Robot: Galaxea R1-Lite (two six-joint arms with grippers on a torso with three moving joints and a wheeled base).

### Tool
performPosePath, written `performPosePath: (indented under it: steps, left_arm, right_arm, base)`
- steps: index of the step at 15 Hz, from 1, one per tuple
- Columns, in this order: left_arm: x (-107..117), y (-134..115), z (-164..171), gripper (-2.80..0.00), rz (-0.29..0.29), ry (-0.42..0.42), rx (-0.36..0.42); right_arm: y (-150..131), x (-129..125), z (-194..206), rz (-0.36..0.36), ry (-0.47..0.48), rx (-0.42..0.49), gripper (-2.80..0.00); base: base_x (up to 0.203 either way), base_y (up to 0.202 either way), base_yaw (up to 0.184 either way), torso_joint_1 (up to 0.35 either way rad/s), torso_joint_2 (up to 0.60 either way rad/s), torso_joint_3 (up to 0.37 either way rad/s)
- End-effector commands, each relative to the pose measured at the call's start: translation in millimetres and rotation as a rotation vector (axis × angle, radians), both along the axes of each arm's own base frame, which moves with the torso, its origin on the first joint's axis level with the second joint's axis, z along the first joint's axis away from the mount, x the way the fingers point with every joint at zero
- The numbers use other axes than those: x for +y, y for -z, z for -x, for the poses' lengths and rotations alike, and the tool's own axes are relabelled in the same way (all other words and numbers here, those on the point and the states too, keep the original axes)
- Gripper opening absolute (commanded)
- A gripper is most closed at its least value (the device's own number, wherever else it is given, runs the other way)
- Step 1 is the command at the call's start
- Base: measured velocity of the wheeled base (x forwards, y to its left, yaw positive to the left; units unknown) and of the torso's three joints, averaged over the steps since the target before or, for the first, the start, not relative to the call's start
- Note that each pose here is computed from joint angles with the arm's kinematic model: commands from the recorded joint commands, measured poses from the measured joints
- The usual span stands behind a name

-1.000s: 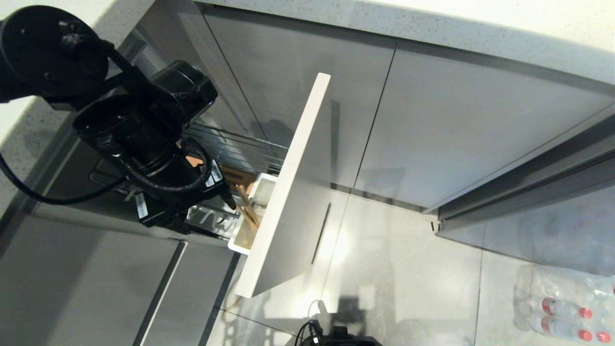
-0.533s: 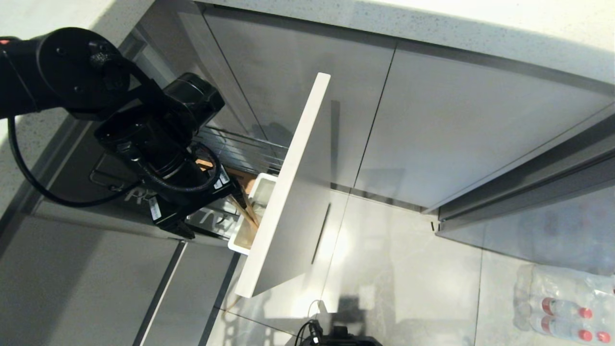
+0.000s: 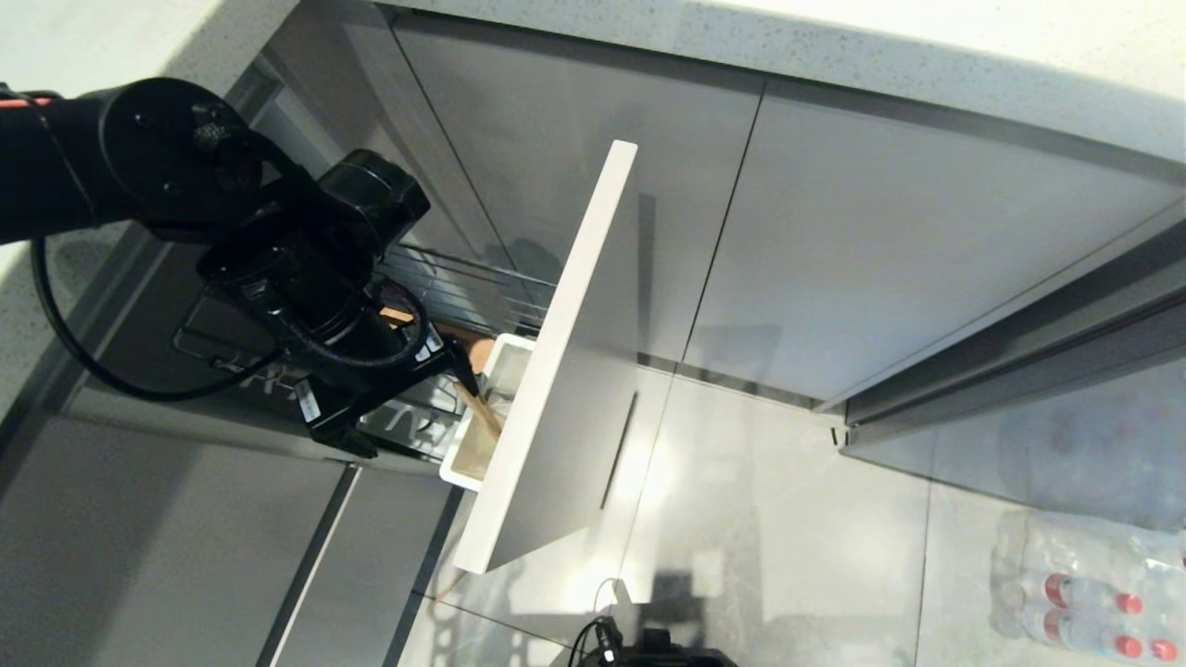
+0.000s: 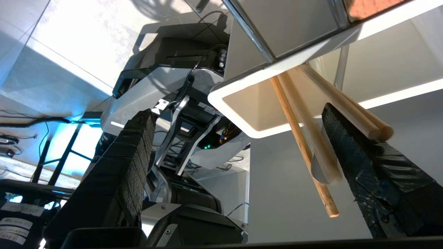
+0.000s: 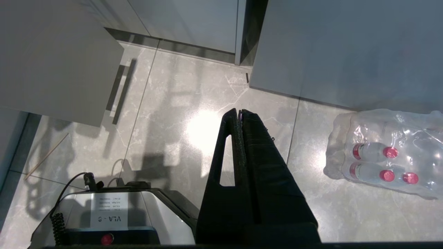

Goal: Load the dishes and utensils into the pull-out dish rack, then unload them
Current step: Take the chopsticks out of the cupboard

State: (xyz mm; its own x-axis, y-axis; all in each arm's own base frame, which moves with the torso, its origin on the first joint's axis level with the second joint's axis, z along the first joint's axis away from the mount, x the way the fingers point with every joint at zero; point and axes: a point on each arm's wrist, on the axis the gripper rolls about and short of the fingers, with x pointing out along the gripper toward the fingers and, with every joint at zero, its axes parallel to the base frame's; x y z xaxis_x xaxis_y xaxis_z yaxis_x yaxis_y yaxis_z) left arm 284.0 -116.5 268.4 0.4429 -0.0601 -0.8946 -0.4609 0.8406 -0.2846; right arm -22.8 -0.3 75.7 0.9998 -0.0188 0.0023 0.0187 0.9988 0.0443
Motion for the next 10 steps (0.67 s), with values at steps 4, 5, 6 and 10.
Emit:
performPosePath:
  steps: [4,5,6,10]
  left_arm:
    - [-0.3,1.2,-0.9,0.0,0.001,-0.006,0.004]
    - [-1.1,1.1,-1.8,0.0,0.013,-0.002,-0.003]
    - [-2.4,2.2,-2.4,0.0,0.034,0.008,-0.001]
    - [-7.1,6.6,-4.7,0.0,0.152,0.072,0.049]
  right_arm:
    - [-0.1,0.0,0.0,0.0,0.001,-0.001,-2.8]
    - [-0.1,0.0,-0.1,0.0,0.0,0.001,-2.8]
    - [-0.1,0.0,0.0,0.0,0.001,-0.001,-2.8]
    - [-0.1,0.0,0.0,0.0,0.001,-0.001,-2.8]
  base:
    - [0.0,0.0,0.0,0.0,0.0,0.0]
    - [0.0,0.0,0.0,0.0,0.0,0.0]
    - [0.0,0.0,0.0,0.0,0.0,0.0]
    - [0.0,0.0,0.0,0.0,0.0,0.0]
